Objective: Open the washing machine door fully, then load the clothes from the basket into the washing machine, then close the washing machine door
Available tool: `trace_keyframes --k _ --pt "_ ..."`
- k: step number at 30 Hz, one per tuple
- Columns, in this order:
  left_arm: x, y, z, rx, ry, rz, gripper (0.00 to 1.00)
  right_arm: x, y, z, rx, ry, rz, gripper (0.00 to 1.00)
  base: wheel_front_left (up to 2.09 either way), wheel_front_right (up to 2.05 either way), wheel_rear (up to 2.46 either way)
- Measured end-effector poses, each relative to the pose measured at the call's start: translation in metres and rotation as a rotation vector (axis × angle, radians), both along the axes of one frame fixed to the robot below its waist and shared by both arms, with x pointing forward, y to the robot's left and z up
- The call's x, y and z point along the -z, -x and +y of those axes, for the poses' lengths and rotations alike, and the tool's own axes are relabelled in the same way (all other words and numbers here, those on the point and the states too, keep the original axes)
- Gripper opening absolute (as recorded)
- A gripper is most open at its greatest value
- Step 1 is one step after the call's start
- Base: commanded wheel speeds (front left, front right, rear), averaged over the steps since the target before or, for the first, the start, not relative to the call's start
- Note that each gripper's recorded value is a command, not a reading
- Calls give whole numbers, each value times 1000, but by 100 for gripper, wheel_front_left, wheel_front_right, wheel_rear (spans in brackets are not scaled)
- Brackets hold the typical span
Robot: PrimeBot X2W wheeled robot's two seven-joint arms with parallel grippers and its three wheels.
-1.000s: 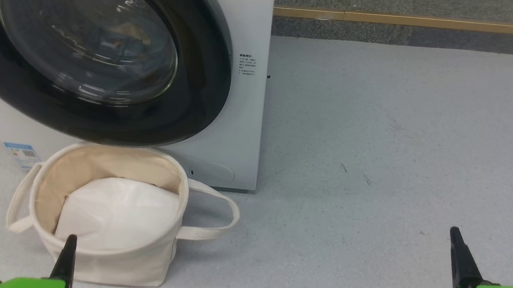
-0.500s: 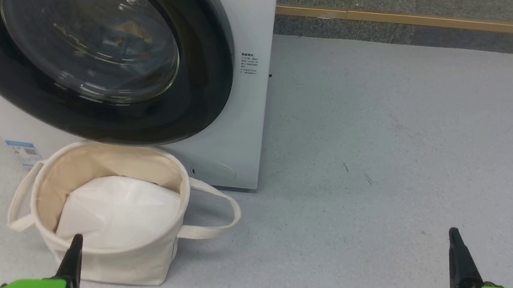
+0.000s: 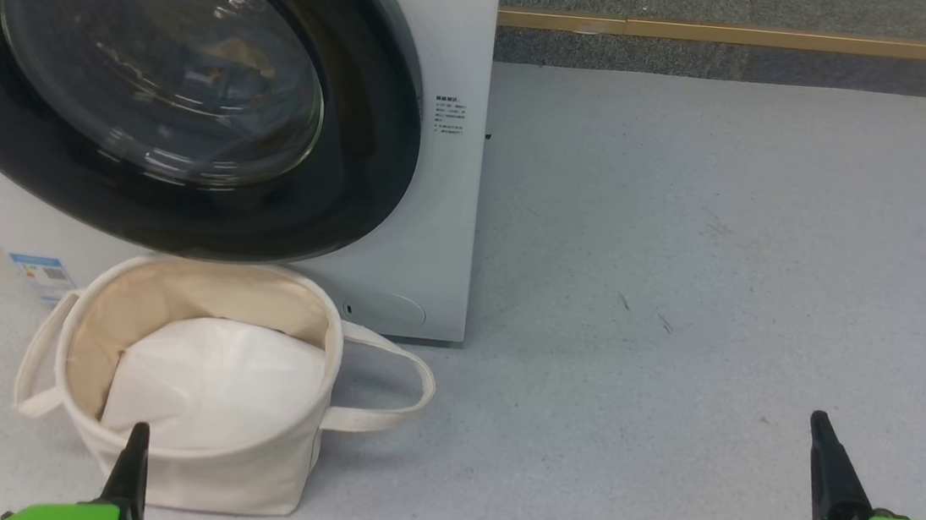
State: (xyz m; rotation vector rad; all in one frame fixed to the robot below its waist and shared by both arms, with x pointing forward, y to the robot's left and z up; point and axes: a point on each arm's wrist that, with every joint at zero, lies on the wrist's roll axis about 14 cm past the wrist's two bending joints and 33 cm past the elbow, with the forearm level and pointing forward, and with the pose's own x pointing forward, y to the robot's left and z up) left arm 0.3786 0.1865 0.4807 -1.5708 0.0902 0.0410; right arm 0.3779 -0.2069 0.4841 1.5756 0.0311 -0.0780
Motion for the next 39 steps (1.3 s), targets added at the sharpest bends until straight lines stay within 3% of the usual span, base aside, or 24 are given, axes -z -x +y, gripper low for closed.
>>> trace_keyframes --k 39 --pt "0 0 0 -1 0 0 0 0 0 0 0 0 0 0 0 0 0"
